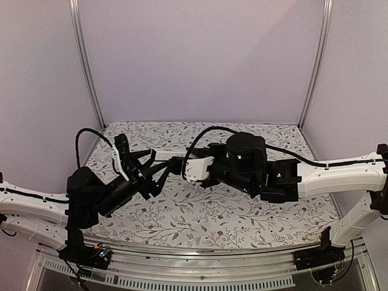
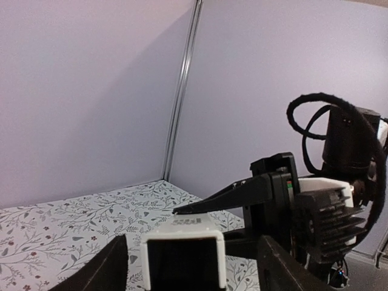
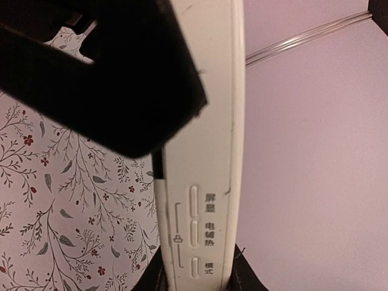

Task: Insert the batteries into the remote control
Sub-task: Pass from the left arm to the right, then pass from the right arm to the left

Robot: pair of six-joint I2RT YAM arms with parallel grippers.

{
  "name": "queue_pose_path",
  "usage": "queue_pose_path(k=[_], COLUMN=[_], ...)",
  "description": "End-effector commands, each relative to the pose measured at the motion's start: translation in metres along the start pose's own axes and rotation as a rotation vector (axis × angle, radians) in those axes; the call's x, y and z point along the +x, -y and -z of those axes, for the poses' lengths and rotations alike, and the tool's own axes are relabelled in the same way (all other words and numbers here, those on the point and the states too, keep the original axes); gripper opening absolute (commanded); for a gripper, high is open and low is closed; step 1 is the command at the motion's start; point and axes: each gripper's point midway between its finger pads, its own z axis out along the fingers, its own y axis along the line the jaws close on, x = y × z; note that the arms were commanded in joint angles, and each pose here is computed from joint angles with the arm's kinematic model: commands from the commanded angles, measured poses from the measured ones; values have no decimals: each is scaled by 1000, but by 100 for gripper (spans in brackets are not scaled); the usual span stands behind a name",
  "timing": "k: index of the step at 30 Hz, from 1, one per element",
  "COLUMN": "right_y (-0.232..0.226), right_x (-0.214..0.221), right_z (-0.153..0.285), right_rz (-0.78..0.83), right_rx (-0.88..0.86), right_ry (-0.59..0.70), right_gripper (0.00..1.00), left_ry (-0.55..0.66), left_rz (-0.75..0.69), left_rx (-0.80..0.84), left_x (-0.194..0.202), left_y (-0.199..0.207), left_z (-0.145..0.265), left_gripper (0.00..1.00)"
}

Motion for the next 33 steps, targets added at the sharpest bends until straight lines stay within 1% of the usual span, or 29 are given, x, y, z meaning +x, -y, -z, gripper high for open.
queue_pose_path(k=[1,4,5,9,10,12,13,16,17,19,21,24,27,30,33], right_y=[8,5,4,1,1,-6,-12,-22,-27,-35,-43,-35,-20,-11,-11], right_x=[-1,0,2,15,20,30,35,45,47,52,40,9,-13,-22,-28], right_z=[1,4,5,13,16,22,26,35,37,42,52,71,88,96,97], right_rz=[-91,-152,-174,-387,-488,-643,-754,-965,-1057,-1170,-1188,-1132,-1049,-988,-945], right_rx=[20,-20,-40,-176,-216,-307,-362,-487,-529,-602,-713,-821,-858,-858,-877], right_ry=[11,20,18,-13,-27,-51,-70,-121,-152,-198,-162,25,181,245,276], right_gripper=[8,8,8,8,8,7,7,6,5,0,0,0,0,0,0], left_ry=[47,53,57,73,79,89,84,48,24,-29,-48,-38,-83,-113,-70], left_rz=[-51,-80,-88,-128,-135,-157,-178,-225,-225,-215,-177,-118,-68,8,88], left_rx=[-5,-33,-48,-94,-108,-144,-162,-207,-214,-169,-96,126,319,422,492], left_x=[-14,-19,-21,-33,-36,-40,-38,-33,-29,-19,-13,-13,-6,-3,-14], left_y=[0,-6,-9,-19,-22,-30,-34,-43,-45,-41,-35,-7,26,44,56], left_z=[3,7,9,21,25,33,35,37,35,29,25,23,20,14,12], left_gripper=[81,96,99,100,100,100,100,100,100,100,100,100,100,100,100])
